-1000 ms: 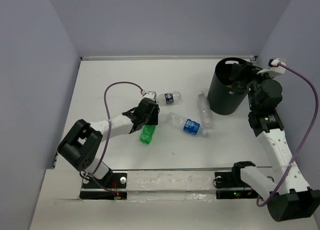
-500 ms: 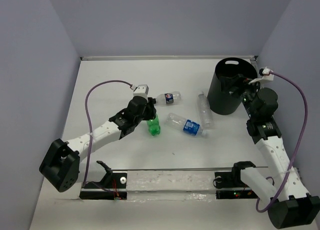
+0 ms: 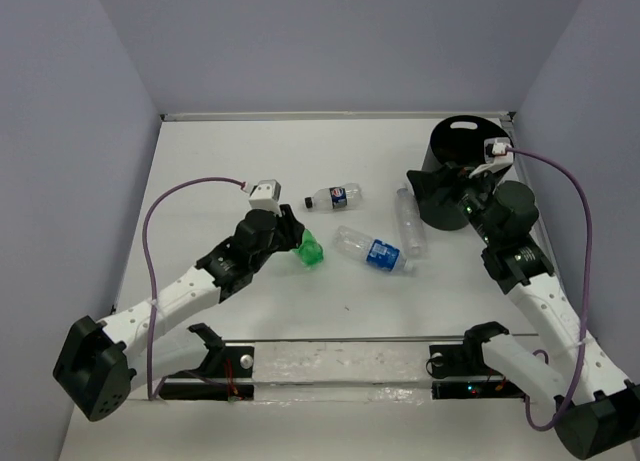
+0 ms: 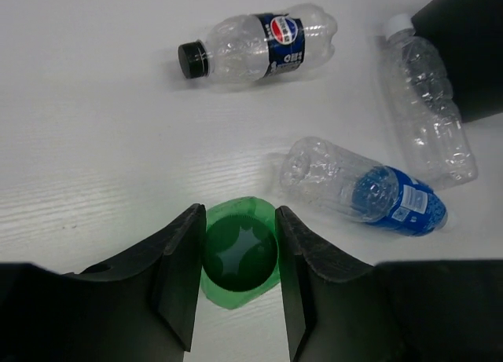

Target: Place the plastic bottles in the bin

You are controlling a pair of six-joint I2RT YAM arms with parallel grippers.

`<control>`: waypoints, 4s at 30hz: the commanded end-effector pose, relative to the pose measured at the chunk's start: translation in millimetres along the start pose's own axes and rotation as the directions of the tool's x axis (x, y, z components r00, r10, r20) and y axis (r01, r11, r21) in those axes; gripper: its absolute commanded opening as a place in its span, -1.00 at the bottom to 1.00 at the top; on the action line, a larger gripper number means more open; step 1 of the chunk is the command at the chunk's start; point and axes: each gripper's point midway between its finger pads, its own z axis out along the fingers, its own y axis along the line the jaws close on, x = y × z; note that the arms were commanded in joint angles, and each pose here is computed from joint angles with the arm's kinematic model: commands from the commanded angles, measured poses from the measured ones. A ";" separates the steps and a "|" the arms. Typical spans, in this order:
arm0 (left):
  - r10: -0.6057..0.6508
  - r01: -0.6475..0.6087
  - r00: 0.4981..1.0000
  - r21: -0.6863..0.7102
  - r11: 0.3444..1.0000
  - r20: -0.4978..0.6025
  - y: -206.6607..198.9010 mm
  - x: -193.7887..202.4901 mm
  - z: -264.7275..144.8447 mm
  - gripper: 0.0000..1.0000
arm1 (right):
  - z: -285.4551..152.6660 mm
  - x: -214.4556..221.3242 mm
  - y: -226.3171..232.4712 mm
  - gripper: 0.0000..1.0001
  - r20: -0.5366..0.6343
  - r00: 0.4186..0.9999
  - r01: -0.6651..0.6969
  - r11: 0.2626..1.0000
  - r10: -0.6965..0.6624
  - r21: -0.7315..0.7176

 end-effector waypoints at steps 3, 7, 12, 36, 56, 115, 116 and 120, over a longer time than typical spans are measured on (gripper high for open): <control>-0.066 0.049 0.979 0.088 0.995 0.195 -21.8 -59.5 -31.6 -1.00 | -14.1 -2.6 9.0 0.93 0.018 0.999 0.030 0.999 -0.030 -0.013; -0.092 0.049 0.964 0.171 0.984 0.251 -45.8 -93.1 -47.4 -1.00 | -24.3 2.1 6.6 0.93 0.008 0.999 0.039 0.999 -0.039 0.004; -0.115 0.034 0.946 0.262 0.965 0.302 -78.5 -135.6 -61.6 -1.00 | -35.0 15.7 -0.9 0.93 -0.024 0.999 0.045 0.999 -0.044 0.028; -0.321 -0.095 0.866 0.757 0.647 0.383 -331.0 -315.9 -41.4 -1.00 | -106.1 139.8 12.5 0.96 -0.372 0.916 -0.200 0.976 0.153 -0.089; -0.330 -0.090 0.831 0.693 0.715 0.448 -391.9 -274.4 92.4 0.42 | -130.6 129.1 35.8 0.98 -0.359 0.923 -0.223 0.953 0.139 -0.204; 0.097 -0.094 0.882 -0.030 0.995 0.462 14.3 -140.1 -148.6 0.98 | 173.9 296.2 5.0 0.99 -0.574 0.076 0.432 0.546 -0.815 -0.718; 0.098 -0.094 0.881 -0.031 0.995 0.463 14.8 -140.7 -148.7 0.98 | 179.6 294.0 4.5 0.99 -0.568 0.076 0.450 0.536 -0.820 -0.714; 0.100 -0.098 0.884 -0.027 0.995 0.458 14.2 -139.8 -146.8 0.98 | 207.7 290.9 -5.0 0.90 -0.534 0.123 0.525 0.512 -0.836 -0.680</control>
